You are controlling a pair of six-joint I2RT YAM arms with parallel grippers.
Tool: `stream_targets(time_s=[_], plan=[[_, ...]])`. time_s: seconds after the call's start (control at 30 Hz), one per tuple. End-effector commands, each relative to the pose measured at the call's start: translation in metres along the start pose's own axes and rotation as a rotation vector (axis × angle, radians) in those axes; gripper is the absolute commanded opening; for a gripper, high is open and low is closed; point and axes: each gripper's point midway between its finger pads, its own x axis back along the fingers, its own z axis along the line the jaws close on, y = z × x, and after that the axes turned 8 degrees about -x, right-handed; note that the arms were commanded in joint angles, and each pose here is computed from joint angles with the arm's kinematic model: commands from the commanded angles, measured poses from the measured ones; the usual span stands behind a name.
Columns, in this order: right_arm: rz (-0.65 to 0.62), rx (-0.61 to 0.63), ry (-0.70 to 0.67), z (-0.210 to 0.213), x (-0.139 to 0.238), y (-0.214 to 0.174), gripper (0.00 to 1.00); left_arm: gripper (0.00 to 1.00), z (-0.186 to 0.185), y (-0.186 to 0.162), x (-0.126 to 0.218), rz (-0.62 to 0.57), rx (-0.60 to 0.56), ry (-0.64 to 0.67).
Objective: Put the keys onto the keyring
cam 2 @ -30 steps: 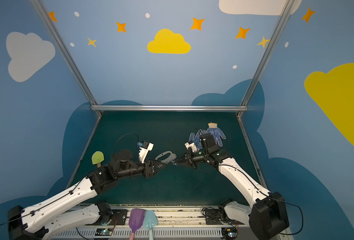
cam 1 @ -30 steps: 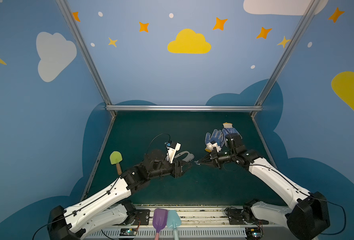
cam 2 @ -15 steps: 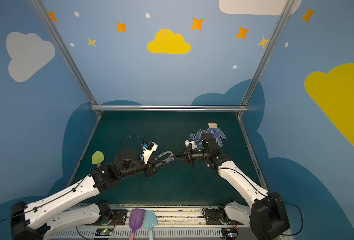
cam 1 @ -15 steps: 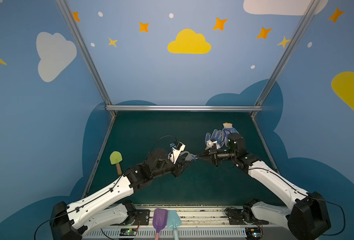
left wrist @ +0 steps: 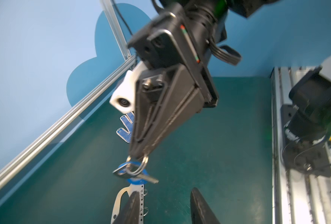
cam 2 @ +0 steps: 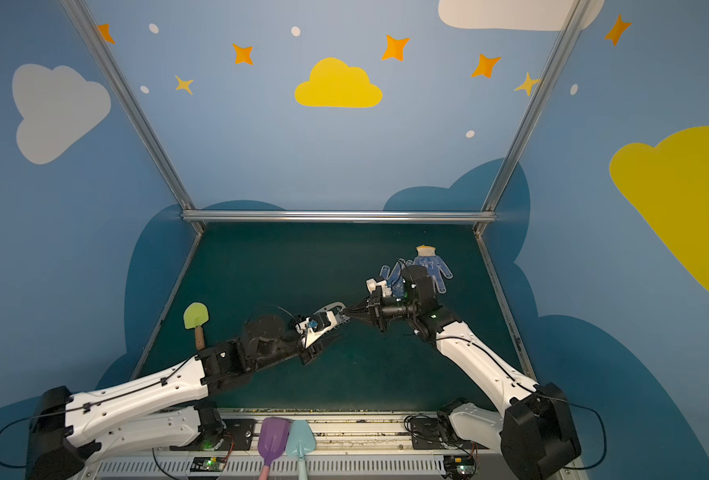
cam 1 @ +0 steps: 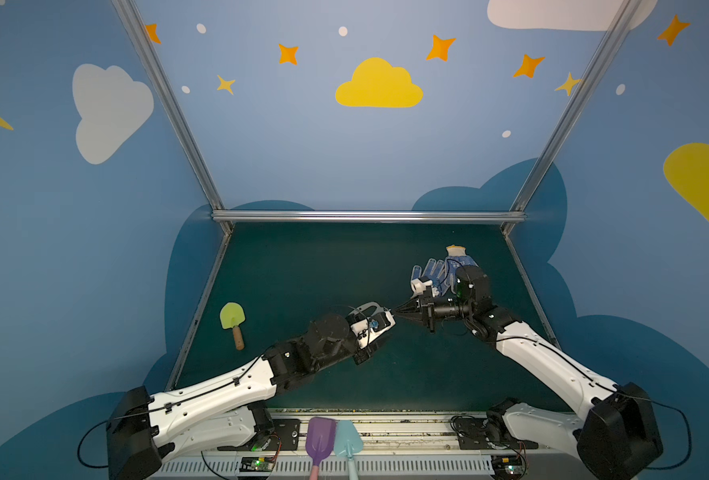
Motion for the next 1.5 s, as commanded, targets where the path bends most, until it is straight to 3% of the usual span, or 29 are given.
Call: stream_targets(time_s=[0.0,0.2,0.3,0.77,1.0,1.07,1.23,1.4,1.47], plan=[[0.030,0.060,0.034,0.019,0.001,-0.010,0.00,0.42,0.014,0.015,-0.004,-0.031,-0.112,0.081],[0.049,0.076,0.042,0.022,0.000,-0.016,0.00,0.37,0.027,0.018,-0.006,-0.025,-0.154,0.148],[0.055,0.084,0.046,0.023,0.000,-0.018,0.00,0.29,0.035,0.020,-0.003,-0.001,-0.149,0.178],[0.087,0.105,0.048,0.026,-0.002,-0.026,0.00,0.30,0.029,0.022,0.000,0.001,-0.209,0.135],[0.099,0.108,0.054,0.030,-0.002,-0.029,0.00,0.18,0.029,0.020,0.001,0.014,-0.229,0.133],[0.100,0.105,0.052,0.029,-0.002,-0.029,0.00,0.09,0.029,0.020,0.001,0.014,-0.232,0.132],[0.108,0.108,0.060,0.032,-0.002,-0.030,0.00,0.05,0.029,0.022,0.000,0.013,-0.236,0.128],[0.089,0.127,0.070,0.036,0.004,-0.028,0.15,0.04,0.027,0.022,0.001,0.016,-0.233,0.118],[0.071,0.143,0.073,0.038,0.010,-0.026,0.26,0.04,0.028,0.021,0.002,0.017,-0.218,0.126]])
